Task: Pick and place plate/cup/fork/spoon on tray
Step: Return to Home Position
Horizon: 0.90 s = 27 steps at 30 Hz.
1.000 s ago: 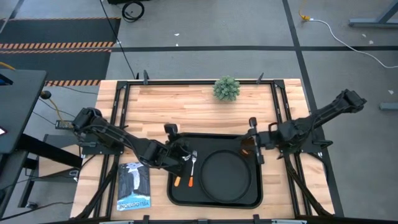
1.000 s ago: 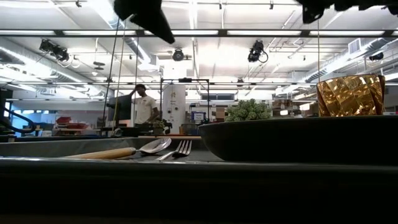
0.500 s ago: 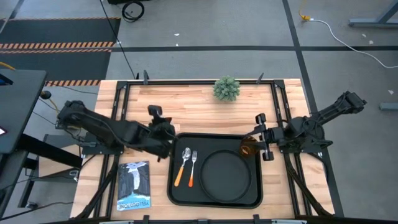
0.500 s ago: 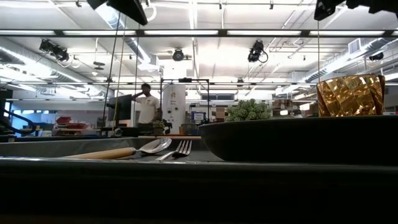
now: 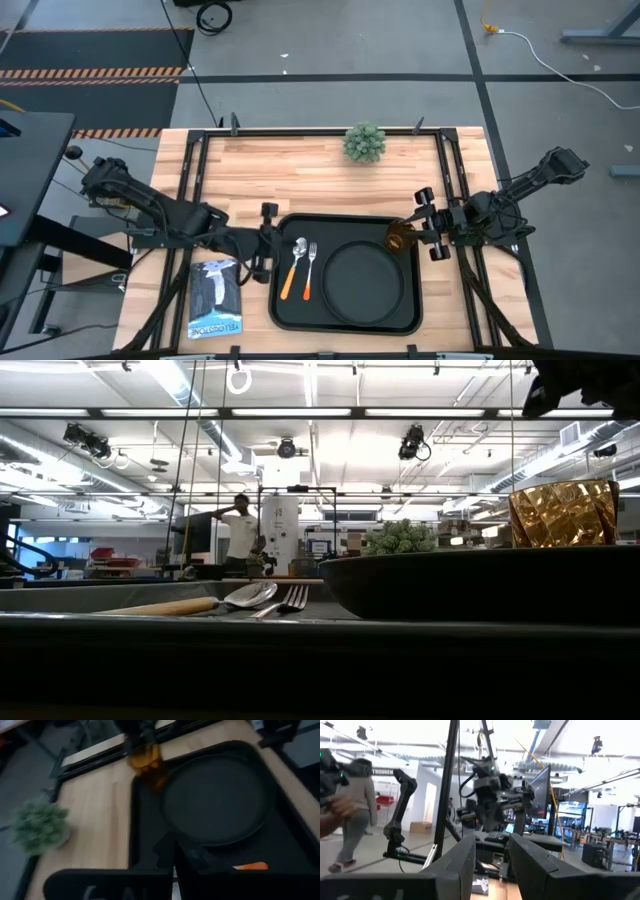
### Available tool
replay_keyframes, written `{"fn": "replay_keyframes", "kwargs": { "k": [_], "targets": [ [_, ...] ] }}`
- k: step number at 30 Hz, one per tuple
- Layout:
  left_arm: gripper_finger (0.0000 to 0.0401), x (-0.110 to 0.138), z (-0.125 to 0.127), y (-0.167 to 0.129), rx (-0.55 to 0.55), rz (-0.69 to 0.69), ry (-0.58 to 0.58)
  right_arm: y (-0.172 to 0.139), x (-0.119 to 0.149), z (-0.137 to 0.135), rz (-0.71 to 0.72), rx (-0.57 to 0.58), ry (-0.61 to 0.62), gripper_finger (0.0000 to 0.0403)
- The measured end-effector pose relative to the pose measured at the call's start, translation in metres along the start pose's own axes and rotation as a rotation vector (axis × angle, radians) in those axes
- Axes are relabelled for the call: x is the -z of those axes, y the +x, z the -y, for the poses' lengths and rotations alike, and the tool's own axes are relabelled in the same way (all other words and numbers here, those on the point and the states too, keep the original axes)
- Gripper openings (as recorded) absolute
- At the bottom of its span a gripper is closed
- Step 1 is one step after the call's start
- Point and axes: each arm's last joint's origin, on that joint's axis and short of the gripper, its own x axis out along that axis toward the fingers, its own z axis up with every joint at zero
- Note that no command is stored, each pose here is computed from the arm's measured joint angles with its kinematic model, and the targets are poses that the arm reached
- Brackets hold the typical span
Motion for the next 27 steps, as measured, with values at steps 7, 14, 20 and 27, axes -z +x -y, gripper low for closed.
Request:
{"fn": "replay_keyframes", "kwargs": {
  "k": [7, 14, 20, 27],
  "targets": [
    [0.0008, 0.03, 0.002, 0.009, 0.034, 0.071, -0.018, -0.001, 0.001, 0.0, 0.005, -0.016, 0.029, 0.0127],
    [0.0007, 0.07, -0.013, -0.012, 0.003, 0.184, -0.059, -0.001, 0.001, -0.001, -0.001, -0.019, 0.076, 0.0127],
    [0.0008, 0.096, -0.027, -0.036, -0.082, 0.382, -0.013, -0.001, 0.002, 0.0, -0.01, 0.008, 0.14, 0.0127],
    [0.0008, 0.127, -0.035, -0.058, -0.202, 0.66, -0.012, -0.001, 0.002, 0.003, -0.016, 0.101, 0.176, 0.0127]
  ]
}}
